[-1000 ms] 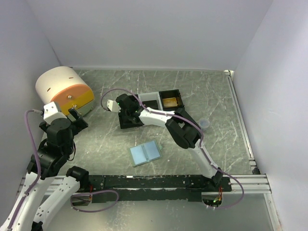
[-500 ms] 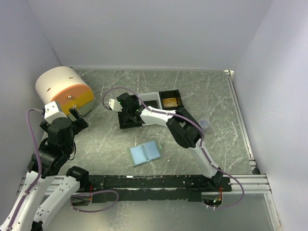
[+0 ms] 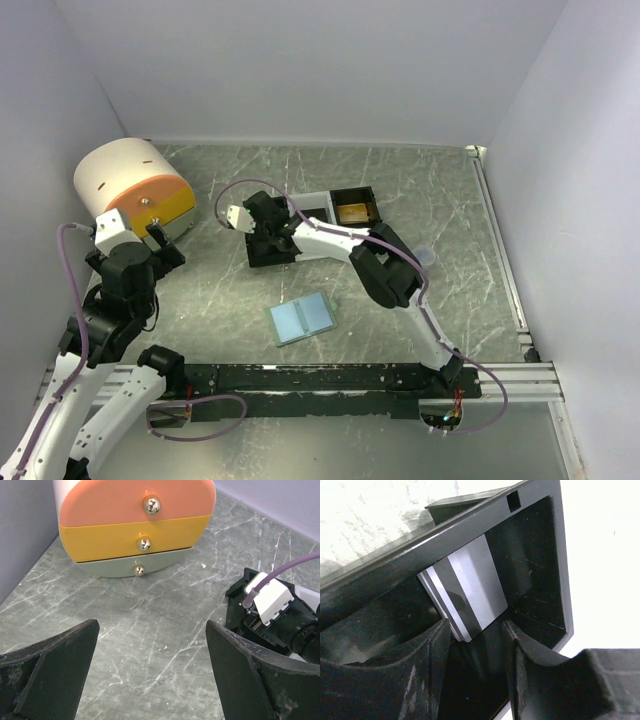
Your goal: Take the credit cards out of the card holder
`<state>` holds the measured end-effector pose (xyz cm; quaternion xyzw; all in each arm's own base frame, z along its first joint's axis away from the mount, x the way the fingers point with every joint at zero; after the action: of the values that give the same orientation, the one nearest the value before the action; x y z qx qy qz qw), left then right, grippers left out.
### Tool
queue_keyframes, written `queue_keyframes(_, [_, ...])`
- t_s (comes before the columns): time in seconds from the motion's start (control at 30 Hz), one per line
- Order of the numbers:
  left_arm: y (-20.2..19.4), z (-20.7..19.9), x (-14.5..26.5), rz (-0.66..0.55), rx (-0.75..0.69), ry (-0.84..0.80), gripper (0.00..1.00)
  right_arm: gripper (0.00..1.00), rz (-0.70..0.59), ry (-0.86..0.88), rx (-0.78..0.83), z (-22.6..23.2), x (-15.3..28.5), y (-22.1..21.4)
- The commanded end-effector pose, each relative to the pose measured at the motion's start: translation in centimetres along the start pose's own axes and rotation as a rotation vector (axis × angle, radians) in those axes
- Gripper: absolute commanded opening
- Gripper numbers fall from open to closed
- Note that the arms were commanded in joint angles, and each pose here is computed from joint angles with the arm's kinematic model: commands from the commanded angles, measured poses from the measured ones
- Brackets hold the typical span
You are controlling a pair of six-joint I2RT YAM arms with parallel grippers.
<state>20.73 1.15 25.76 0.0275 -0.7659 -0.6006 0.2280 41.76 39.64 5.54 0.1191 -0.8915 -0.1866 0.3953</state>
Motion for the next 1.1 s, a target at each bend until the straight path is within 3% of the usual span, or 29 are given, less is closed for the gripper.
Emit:
queue_keyframes(0.0, [0.3, -0.2, -0.1, -0.003, 0.000, -0.006, 1.00, 0.46, -0.080, -0.017, -0.100, -2.9, 2.8, 2.8])
queue_keyframes(0.17, [0.2, -0.1, 0.0, -0.001, 0.001, -0.002, 1.00, 0.51, -0.222, -0.033, -0.303, -5.5, 7.8, 5.9])
queue_keyframes(0.37, [0.1, -0.3, -0.2, 0.004, -0.006, -0.010, 1.00, 0.53, -0.346, 0.006, -0.768, -5.5, 14.8, 5.7])
queue_keyframes(0.63, [-0.7, -1.5, -0.8, 0.043, -0.052, -0.052, 1.00, 0.56, -0.262, 0.087, -1.146, 0.2, 18.8, -0.3])
queue_keyframes(0.9, [-2.4, -2.9, -2.1, 0.132, -0.122, -0.075, 1.00, 0.64, -0.182, 0.261, -1.264, 5.2, 20.8, -2.4])
queue_keyframes(1.07, [-2.6, -2.6, -2.2, 0.146, -0.126, -0.046, 1.00, 0.65, -0.121, 0.275, -1.361, 7.7, 20.9, -4.1])
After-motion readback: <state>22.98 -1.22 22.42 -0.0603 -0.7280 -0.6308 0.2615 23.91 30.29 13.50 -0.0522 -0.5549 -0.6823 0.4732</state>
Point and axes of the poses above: each gripper's point midway between its finger pads, its own x axis back along the fingers, its own z axis along the line the jaws close on, y = z × x, the point moved 1 cm from there along x, back along the fingers, and after that the axes turned 3 degrees about -x, right-handed, at the moved point
